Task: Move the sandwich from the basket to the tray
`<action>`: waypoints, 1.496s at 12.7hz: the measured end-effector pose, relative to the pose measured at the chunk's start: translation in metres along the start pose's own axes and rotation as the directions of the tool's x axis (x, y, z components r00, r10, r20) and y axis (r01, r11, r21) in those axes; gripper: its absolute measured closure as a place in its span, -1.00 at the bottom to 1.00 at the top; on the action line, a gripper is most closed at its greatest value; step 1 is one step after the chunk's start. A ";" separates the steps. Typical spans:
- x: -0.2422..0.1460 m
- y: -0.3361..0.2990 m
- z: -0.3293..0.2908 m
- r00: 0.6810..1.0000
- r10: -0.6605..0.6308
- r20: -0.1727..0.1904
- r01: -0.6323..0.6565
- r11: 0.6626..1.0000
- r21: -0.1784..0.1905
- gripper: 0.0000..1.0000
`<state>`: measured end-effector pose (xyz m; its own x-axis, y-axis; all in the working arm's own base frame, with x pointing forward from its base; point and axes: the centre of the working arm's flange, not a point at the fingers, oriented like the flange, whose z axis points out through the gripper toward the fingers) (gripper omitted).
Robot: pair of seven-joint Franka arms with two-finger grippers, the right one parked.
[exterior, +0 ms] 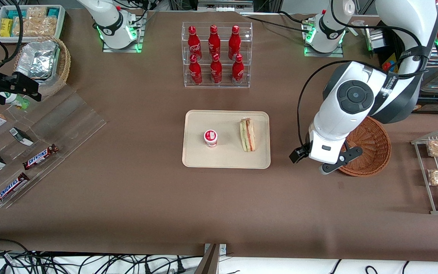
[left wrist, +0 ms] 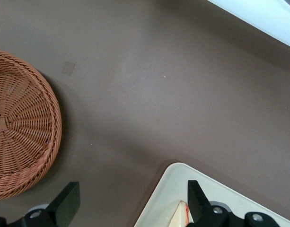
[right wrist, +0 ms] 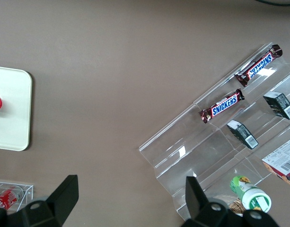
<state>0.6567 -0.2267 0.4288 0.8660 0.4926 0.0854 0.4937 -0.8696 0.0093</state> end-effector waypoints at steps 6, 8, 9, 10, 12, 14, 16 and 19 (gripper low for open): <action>0.014 -0.032 -0.038 0.999 0.035 0.037 -0.035 0.999 -0.001 -1.00; 0.023 -0.055 -0.059 0.995 0.086 0.051 -0.086 0.996 0.005 -1.00; 0.028 -0.069 -0.069 0.991 0.119 0.065 -0.120 0.993 0.014 -1.00; 0.033 -0.085 -0.078 0.984 0.159 0.085 -0.161 0.987 0.018 -1.00; 0.045 -0.120 -0.099 0.961 0.248 0.122 -0.250 0.968 0.002 -1.00; 0.054 -0.154 -0.120 0.928 0.344 0.142 -0.345 0.938 -0.020 -1.00; 0.058 -0.177 -0.137 0.894 0.423 0.146 -0.421 0.906 -0.044 -1.00; 0.046 -0.184 -0.156 0.844 0.515 0.149 -0.511 0.857 -0.069 -1.00</action>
<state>0.5930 -0.0491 0.5861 0.9971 -0.0268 -0.0717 -0.0245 -0.9992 0.0327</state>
